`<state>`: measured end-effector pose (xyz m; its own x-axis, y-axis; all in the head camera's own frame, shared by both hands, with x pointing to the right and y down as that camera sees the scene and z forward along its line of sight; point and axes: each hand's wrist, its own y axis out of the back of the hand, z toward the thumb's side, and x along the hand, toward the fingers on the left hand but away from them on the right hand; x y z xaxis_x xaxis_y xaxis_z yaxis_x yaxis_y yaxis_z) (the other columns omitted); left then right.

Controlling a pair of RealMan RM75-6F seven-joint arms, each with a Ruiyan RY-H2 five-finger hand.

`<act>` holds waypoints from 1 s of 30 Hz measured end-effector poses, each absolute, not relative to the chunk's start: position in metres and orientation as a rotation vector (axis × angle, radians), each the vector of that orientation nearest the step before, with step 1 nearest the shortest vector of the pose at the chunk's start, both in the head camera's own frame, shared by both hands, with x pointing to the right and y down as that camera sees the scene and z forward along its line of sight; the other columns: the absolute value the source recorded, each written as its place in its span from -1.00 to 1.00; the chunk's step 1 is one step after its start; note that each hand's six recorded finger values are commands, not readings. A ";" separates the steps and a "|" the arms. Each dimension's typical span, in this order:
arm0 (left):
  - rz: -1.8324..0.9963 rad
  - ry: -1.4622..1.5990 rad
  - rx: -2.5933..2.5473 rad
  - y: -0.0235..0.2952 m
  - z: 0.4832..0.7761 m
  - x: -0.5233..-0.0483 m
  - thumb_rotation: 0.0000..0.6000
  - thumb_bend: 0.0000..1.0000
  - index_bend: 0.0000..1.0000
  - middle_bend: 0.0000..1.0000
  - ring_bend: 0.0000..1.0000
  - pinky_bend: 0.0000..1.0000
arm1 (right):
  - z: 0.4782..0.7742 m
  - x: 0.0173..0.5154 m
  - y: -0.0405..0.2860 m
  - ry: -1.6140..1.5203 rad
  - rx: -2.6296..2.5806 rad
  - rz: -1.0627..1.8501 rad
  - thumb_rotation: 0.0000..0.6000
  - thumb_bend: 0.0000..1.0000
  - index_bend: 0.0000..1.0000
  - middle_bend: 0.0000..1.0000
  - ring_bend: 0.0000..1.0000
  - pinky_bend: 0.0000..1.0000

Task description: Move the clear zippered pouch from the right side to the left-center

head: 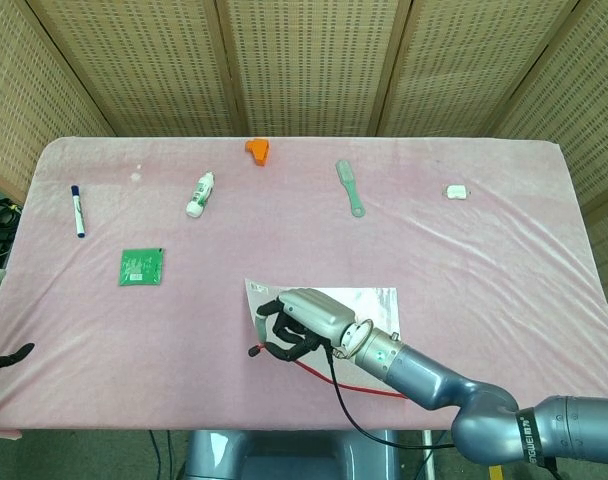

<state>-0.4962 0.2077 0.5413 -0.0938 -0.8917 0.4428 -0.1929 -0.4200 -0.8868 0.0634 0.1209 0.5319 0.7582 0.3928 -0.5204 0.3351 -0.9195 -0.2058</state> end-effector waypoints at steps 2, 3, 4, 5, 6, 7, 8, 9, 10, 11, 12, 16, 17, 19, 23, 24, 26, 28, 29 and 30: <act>-1.540 1.175 -1.622 0.203 0.545 -0.491 1.00 -1.00 -1.00 -0.69 -0.59 -0.67 | 0.536 0.067 0.120 -0.606 -2.853 0.894 1.00 0.40 0.62 1.00 0.97 1.00; -1.515 1.164 -1.638 0.199 0.547 -0.486 1.00 -1.00 -1.00 -0.39 -0.31 -0.42 | 0.538 0.069 0.120 -0.610 -2.854 0.899 1.00 0.40 0.62 1.00 0.97 1.00; -1.493 1.151 -1.651 0.196 0.549 -0.482 1.00 -1.00 -1.00 -0.09 -0.08 -0.17 | 0.539 0.071 0.120 -0.615 -2.855 0.904 1.00 0.40 0.62 1.00 0.97 1.00; -1.467 1.132 -1.666 0.192 0.552 -0.476 1.00 -1.00 -1.00 0.07 0.04 -0.03 | 0.541 0.072 0.120 -0.620 -2.856 0.909 1.00 0.40 0.62 1.00 0.97 1.00; -1.430 1.101 -1.686 0.185 0.556 -0.468 1.00 -1.00 -1.00 0.25 0.20 0.23 | 0.542 0.075 0.120 -0.626 -2.858 0.915 1.00 0.40 0.62 1.00 0.97 1.00; -1.402 1.076 -1.706 0.180 0.560 -0.461 1.00 -1.00 -1.00 0.40 0.36 0.52 | 0.543 0.077 0.120 -0.631 -2.859 0.918 1.00 0.40 0.62 1.00 0.97 1.00; -1.375 1.051 -1.730 0.175 0.565 -0.453 1.00 -1.00 -1.00 0.49 0.46 0.69 | 0.544 0.078 0.120 -0.635 -2.859 0.921 1.00 0.40 0.62 1.00 0.97 1.00; -1.340 1.020 -1.767 0.168 0.572 -0.443 1.00 -1.00 -1.00 0.61 0.58 0.89 | 0.544 0.080 0.119 -0.641 -2.860 0.922 1.00 0.40 0.62 1.00 0.97 1.00; -1.309 0.999 -1.800 0.163 0.577 -0.433 1.00 -1.00 -1.00 0.71 0.66 0.98 | 0.545 0.081 0.118 -0.648 -2.860 0.923 1.00 0.40 0.62 1.00 0.97 1.00; -1.276 0.981 -1.833 0.158 0.583 -0.424 1.00 -1.00 -0.98 0.76 0.70 1.00 | 0.545 0.083 0.117 -0.658 -2.860 0.926 1.00 0.40 0.62 1.00 0.97 1.00; -1.230 0.962 -1.877 0.153 0.589 -0.412 1.00 -1.00 -0.92 0.82 0.74 1.00 | 0.546 0.085 0.116 -0.664 -2.859 0.927 1.00 0.40 0.62 1.00 0.97 1.00; -1.070 0.921 -2.043 0.141 0.611 -0.368 1.00 -1.00 -0.67 0.87 0.78 1.00 | 0.547 0.090 0.111 -0.696 -2.855 0.932 1.00 0.40 0.62 1.00 0.97 1.00; -1.031 0.911 -2.082 0.139 0.616 -0.357 1.00 -1.00 -0.65 0.87 0.78 1.00 | 0.546 0.091 0.109 -0.706 -2.852 0.933 1.00 0.40 0.62 1.00 0.97 1.00; -0.947 0.887 -2.174 0.137 0.628 -0.328 1.00 -1.00 -0.60 0.87 0.78 1.00 | 0.546 0.093 0.106 -0.717 -2.843 0.937 1.00 0.40 0.62 1.00 0.97 1.00; -0.829 0.838 -2.317 0.137 0.645 -0.280 1.00 -1.00 -0.54 0.87 0.78 1.00 | 0.547 0.096 0.102 -0.737 -2.832 0.945 1.00 0.40 0.62 1.00 0.97 1.00; -0.813 0.834 -2.353 0.138 0.648 -0.272 1.00 -1.00 -0.54 0.87 0.78 1.00 | 0.547 0.097 0.101 -0.742 -2.830 0.949 1.00 0.40 0.62 1.00 0.97 1.00; -0.793 0.832 -2.410 0.139 0.652 -0.262 1.00 -1.00 -0.54 0.87 0.78 1.00 | 0.547 0.099 0.100 -0.745 -2.824 0.956 1.00 0.40 0.62 1.00 0.97 1.00; -0.759 0.835 -2.477 0.141 0.657 -0.246 1.00 -1.00 -0.53 0.87 0.78 1.00 | 0.548 0.100 0.100 -0.745 -2.821 0.962 1.00 0.40 0.62 1.00 0.97 1.00; -0.745 0.840 -2.505 0.142 0.659 -0.240 1.00 -1.00 -0.52 0.87 0.78 1.00 | 0.549 0.101 0.100 -0.745 -2.819 0.966 1.00 0.40 0.62 1.00 0.97 1.00; -0.726 0.848 -2.541 0.143 0.661 -0.231 1.00 -1.00 -0.51 0.87 0.78 1.00 | 0.549 0.101 0.099 -0.745 -2.817 0.970 1.00 0.40 0.62 1.00 0.97 1.00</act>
<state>-0.2310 0.1431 0.6610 0.6875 -0.6343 0.3536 -0.4471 -0.7534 -0.4822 0.1014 0.0993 0.5492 0.6832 0.4670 -0.5614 0.4224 -0.8799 -0.2178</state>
